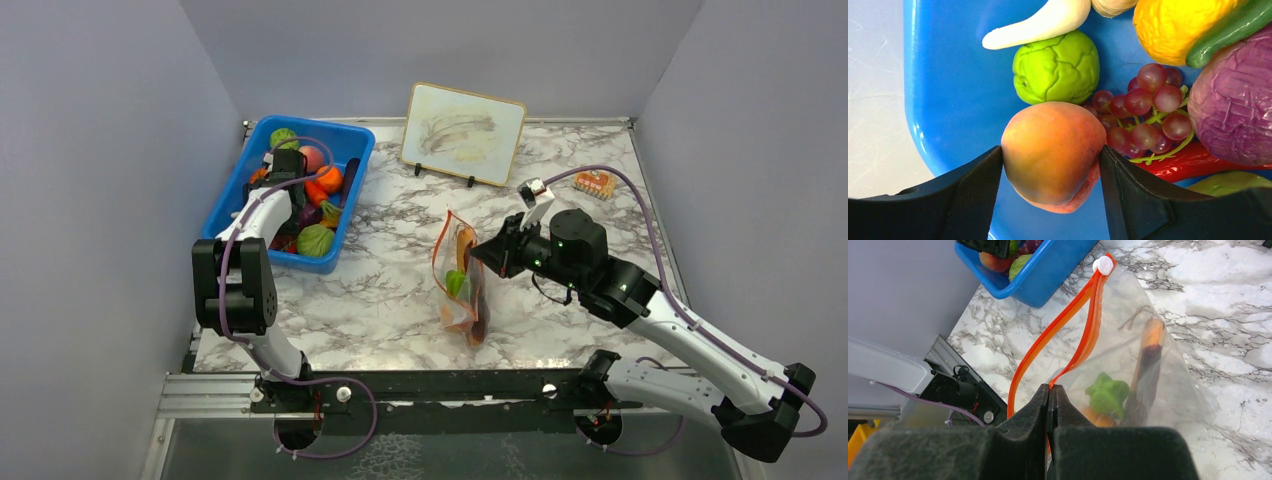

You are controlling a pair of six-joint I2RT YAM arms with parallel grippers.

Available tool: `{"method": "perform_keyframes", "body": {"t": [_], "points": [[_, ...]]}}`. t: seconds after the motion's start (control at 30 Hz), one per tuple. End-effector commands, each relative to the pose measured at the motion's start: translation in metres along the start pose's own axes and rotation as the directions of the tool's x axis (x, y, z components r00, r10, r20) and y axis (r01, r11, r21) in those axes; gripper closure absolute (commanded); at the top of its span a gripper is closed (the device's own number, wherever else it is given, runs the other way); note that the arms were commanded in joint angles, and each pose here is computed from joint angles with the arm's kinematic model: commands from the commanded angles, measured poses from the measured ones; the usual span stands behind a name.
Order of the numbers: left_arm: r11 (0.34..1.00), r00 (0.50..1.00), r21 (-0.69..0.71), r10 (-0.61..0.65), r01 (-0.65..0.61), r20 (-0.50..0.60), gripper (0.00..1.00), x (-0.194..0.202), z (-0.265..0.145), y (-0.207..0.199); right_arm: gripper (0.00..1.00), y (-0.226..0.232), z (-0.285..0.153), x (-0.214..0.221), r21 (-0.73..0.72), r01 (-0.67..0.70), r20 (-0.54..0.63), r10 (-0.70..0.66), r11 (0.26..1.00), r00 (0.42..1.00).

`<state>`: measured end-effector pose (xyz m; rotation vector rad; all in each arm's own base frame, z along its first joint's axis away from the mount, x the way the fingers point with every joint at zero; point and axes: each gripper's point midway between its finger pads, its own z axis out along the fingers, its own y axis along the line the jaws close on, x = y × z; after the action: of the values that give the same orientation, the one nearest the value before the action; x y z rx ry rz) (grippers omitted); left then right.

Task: Place the food in the zip-top bag and seal the zipper
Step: Pick up the fake fruit from the bin.

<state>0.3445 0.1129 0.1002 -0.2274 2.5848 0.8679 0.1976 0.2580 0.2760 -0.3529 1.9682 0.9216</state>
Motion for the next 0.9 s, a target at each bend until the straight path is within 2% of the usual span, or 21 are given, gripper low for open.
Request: {"method": "perform_keyframes", "body": {"t": [0.0, 0.47, 0.63, 0.87], "points": [[0.999, 1.0, 0.037, -0.015, 0.014, 0.023, 0.35, -0.005, -0.01, 0.002, 0.99, 0.01, -0.008, -0.022, -0.021, 0.011, 0.07, -0.01, 1.0, 0.997], [0.992, 0.992, 0.099, -0.092, 0.083, 0.09, 0.47, -0.024, -0.028, 0.002, 0.99, 0.01, -0.004, -0.022, -0.021, 0.011, 0.071, -0.01, 1.0, 0.997], [0.967, 0.975, 0.221, -0.16, 0.125, 0.151, 0.49, -0.037, -0.053, -0.004, 0.99, 0.01, -0.003, -0.022, -0.021, 0.01, 0.074, -0.008, 1.0, 0.997], [0.932, 0.953, 0.342, -0.207, 0.123, 0.222, 0.51, -0.049, -0.082, -0.006, 0.99, 0.011, 0.005, -0.023, -0.027, 0.006, 0.07, -0.004, 1.0, 0.998]]}}
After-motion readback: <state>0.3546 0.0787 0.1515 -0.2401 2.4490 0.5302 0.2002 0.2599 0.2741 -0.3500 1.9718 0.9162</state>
